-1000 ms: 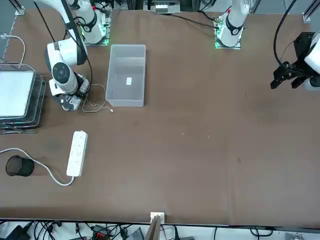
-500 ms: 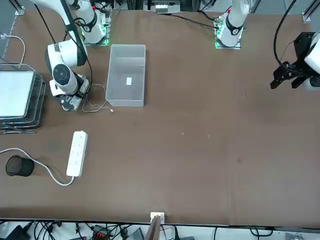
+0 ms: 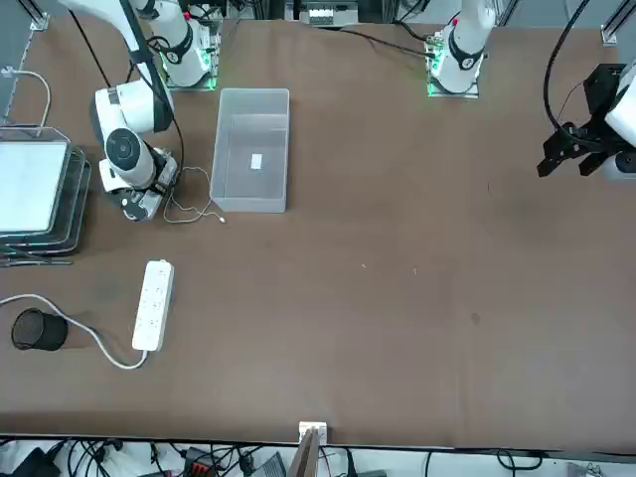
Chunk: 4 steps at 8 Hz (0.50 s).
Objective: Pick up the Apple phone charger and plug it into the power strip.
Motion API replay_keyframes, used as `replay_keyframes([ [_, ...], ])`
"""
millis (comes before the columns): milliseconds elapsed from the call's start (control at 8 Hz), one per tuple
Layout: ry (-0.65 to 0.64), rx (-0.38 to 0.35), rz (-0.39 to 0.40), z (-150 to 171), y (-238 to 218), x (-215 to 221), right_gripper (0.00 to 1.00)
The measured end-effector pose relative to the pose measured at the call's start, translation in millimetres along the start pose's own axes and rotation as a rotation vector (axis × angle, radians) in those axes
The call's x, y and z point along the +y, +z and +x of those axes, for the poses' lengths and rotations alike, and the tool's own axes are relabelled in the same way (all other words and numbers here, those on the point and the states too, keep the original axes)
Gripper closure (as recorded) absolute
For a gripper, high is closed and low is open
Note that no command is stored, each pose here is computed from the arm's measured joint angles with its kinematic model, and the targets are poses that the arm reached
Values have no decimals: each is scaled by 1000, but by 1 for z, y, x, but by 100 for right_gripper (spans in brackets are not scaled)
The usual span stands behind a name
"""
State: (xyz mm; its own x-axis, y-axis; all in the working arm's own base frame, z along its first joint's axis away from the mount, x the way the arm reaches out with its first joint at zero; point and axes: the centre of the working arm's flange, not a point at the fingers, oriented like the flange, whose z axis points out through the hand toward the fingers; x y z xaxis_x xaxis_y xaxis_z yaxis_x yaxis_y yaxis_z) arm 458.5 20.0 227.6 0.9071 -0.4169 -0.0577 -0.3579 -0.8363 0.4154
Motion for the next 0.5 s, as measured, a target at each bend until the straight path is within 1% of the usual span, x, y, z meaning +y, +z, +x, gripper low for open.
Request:
replay_keyframes([
  [500, -25, 7, -4, -1, -1, -2, 63],
])
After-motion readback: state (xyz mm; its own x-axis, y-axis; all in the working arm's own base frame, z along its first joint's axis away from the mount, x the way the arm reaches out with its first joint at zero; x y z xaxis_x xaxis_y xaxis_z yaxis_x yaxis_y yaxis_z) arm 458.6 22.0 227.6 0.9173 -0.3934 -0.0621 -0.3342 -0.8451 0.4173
